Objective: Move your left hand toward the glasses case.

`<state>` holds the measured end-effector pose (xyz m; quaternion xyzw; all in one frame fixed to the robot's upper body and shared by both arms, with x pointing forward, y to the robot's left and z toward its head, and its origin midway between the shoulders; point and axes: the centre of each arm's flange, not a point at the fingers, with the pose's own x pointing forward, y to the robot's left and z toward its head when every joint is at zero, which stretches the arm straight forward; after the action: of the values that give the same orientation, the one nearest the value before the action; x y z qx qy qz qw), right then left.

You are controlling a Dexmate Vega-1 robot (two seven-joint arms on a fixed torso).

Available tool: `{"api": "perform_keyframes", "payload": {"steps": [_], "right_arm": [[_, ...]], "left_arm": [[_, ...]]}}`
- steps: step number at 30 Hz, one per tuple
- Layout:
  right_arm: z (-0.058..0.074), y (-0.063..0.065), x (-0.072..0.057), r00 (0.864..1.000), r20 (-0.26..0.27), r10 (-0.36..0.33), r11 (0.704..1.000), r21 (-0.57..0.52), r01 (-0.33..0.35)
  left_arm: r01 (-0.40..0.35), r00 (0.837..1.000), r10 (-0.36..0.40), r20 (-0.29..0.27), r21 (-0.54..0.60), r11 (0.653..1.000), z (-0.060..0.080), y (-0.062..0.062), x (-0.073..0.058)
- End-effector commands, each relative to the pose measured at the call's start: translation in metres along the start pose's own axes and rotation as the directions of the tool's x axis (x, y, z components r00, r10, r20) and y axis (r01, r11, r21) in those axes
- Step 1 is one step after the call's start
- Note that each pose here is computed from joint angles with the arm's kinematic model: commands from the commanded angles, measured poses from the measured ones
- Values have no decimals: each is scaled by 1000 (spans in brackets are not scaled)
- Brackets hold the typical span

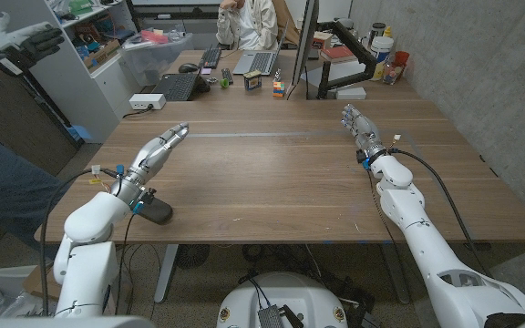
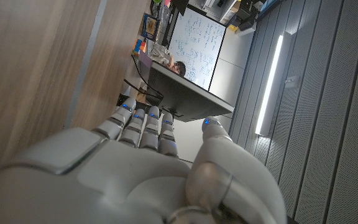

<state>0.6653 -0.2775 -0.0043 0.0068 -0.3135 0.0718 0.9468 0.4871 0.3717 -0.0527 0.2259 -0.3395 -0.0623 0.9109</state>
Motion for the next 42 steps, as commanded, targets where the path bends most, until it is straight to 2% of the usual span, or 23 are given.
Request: {"api": "perform_keyframes", "payload": {"steps": [1,25,42], "right_arm": [[-1,1,4,1000,-4,9,1000,-1,-9],[-2,0,0,1000,-7,13,1000,-4,-13],[-2,2,0,1000,-9,17,1000,-2,-17]], "left_arm": [[-4,1000,5,-20,31,1000,1,0,-11],[-7,997,13,-71,79,997,2,-1,-30],[-22,992,35,-120,112,993,2,8,-45]]}}
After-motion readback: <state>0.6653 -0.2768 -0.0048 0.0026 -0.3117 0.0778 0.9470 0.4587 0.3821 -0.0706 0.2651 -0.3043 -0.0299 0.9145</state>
